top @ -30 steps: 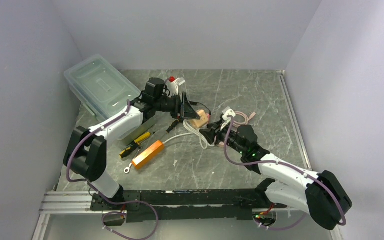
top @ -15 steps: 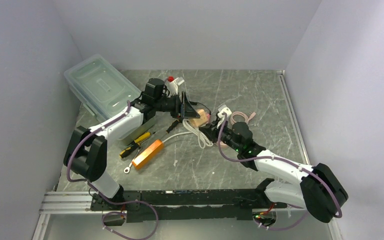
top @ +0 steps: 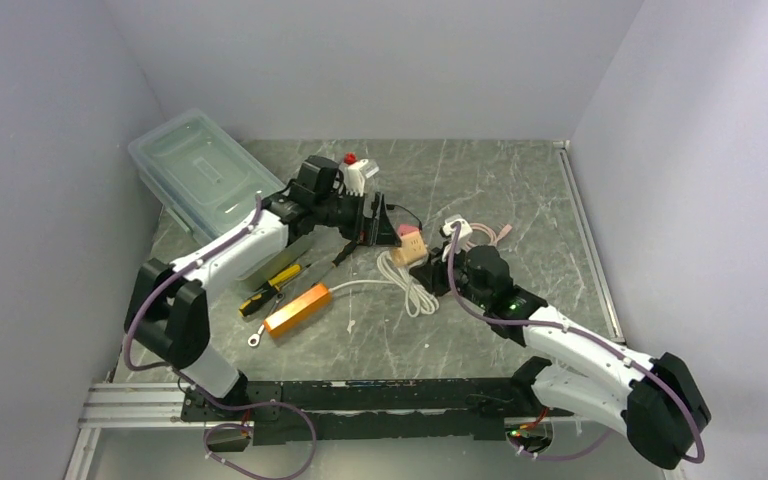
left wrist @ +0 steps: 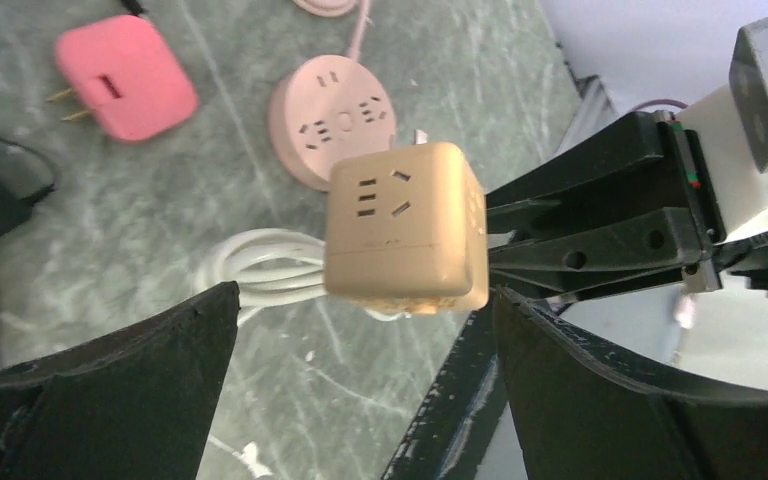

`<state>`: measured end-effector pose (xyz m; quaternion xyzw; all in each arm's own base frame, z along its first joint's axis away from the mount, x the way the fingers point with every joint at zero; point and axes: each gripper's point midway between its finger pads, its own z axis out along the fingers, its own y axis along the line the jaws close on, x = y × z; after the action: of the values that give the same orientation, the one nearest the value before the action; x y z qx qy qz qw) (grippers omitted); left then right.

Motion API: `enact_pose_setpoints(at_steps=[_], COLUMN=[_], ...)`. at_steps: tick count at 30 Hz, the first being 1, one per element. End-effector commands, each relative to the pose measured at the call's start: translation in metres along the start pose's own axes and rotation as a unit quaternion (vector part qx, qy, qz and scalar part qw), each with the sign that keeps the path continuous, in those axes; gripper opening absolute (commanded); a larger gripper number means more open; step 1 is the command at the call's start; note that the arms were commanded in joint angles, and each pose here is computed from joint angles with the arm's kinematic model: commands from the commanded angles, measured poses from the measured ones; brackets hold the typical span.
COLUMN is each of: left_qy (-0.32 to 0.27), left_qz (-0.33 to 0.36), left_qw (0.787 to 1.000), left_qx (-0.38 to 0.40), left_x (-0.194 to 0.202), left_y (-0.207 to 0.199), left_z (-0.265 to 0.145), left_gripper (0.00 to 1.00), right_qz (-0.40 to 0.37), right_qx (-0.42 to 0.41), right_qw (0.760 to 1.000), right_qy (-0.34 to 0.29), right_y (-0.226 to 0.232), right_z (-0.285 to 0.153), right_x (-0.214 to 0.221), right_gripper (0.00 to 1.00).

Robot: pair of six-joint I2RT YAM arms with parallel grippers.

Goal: Pull the plug off the socket
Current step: Remove the plug from the socket.

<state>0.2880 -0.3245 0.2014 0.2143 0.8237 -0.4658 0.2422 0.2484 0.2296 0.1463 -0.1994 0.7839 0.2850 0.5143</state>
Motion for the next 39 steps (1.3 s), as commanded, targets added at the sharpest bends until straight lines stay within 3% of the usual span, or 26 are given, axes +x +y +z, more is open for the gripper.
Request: enact_pose_setpoints(at_steps=[1, 4, 7, 11, 13, 23, 26, 39], left_qy=[-0.061, -0.083, -0.08, -0.045, -0.034, 0.032, 0.068, 0.086], left_qz=[0.116, 0.149, 0.225, 0.326, 0.344, 0.303, 0.286, 0.241], left_qw=[0.989, 0.979, 0.961, 0.939, 0.936, 0.95, 0.955, 0.965], left_qx=[-0.075, -0.111, -0.14, -0.102, -0.064, -0.072, -0.036, -0.063], left_x=[-0.031, -0.031, -0.01, 0.029, 0.043, 0.07, 0.082, 0.088], left_y=[-0.006, -0.009, -0.021, -0.044, -0.056, -0.039, -0.046, -0.03], left_z=[-0.037, -0.045, -0.037, -0.029, -0.031, -0.022, -0.014, 0.0], left_gripper=[1.0, 1.0, 1.0, 1.0, 1.0, 1.0, 1.0, 1.0], right_qz=[0.043, 0.069, 0.093, 0.12, 0.122, 0.116, 0.119, 0.095], right_qx=[0.007, 0.003, -0.015, -0.052, -0.069, -0.127, -0.126, -0.163], right_qw=[0.999, 0.996, 0.991, 0.983, 0.98, 0.969, 0.97, 0.968], right_qy=[0.0, 0.048, 0.097, 0.129, 0.14, 0.177, 0.172, 0.166], right_y=[0.009, 0.014, 0.026, 0.044, 0.051, 0.072, 0.073, 0.084], right_z=[-0.014, -0.021, -0.026, -0.029, -0.03, -0.034, -0.033, -0.036], right_x=[-0.029, -0.014, -0.008, -0.006, -0.007, -0.011, -0.015, -0.027], right_gripper=[0.0, 0.0, 0.0, 0.0, 0.0, 0.0, 0.0, 0.0])
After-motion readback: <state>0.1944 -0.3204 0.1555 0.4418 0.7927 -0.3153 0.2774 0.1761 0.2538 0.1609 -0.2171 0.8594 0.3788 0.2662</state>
